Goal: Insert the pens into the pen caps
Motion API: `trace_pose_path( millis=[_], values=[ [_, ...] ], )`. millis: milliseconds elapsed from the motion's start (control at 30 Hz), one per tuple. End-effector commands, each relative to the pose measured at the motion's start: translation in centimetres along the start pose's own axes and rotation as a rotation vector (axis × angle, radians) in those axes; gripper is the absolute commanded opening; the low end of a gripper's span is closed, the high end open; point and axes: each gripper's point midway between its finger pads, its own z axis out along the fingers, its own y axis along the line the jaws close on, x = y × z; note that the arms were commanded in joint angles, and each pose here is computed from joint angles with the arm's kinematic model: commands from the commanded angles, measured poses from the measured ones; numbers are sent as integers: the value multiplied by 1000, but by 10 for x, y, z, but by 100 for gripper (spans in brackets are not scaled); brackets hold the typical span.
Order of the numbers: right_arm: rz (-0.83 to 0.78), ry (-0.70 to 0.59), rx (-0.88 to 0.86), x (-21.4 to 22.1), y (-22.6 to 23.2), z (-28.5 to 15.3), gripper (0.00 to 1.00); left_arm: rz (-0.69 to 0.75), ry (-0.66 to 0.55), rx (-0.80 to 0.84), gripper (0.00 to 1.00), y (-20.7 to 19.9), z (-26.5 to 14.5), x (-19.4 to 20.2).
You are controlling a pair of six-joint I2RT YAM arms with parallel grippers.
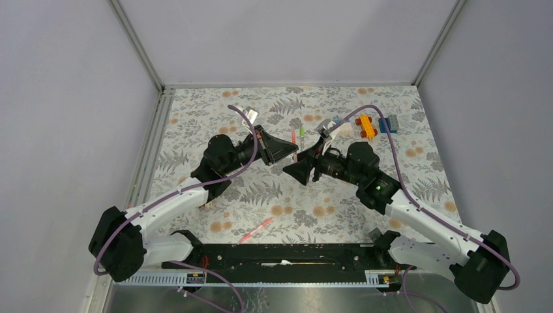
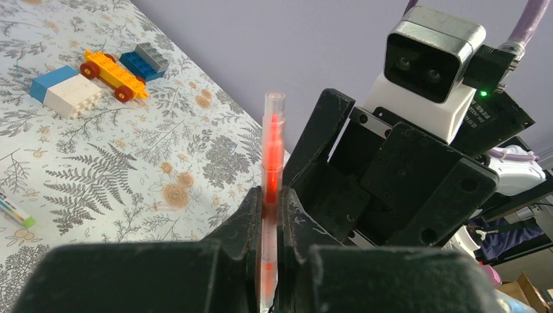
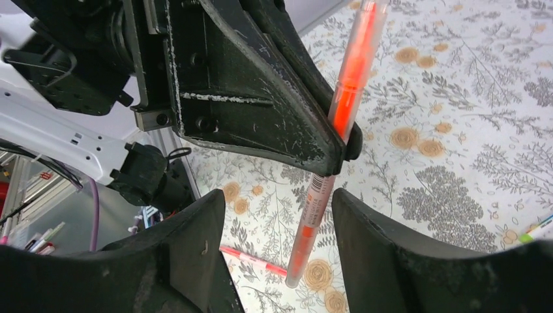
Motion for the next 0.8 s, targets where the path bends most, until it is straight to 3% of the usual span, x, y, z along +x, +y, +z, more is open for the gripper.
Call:
trace_pose_path(
  millis=[0, 233, 467, 767],
  values=[
    [-30, -115, -68, -26, 17, -4, 67, 47, -70, 51, 0, -22, -5, -21],
    [-16, -154, -24, -32, 10, -4, 47, 49, -83, 62, 0, -27, -9, -24],
    [3, -163, -4, -35, 5, 1, 33, 44, -86, 70, 0, -28, -12, -22],
    [29, -153, 17, -31, 0, 6, 0, 34, -90, 80, 0, -29, -15, -19]
  ],
)
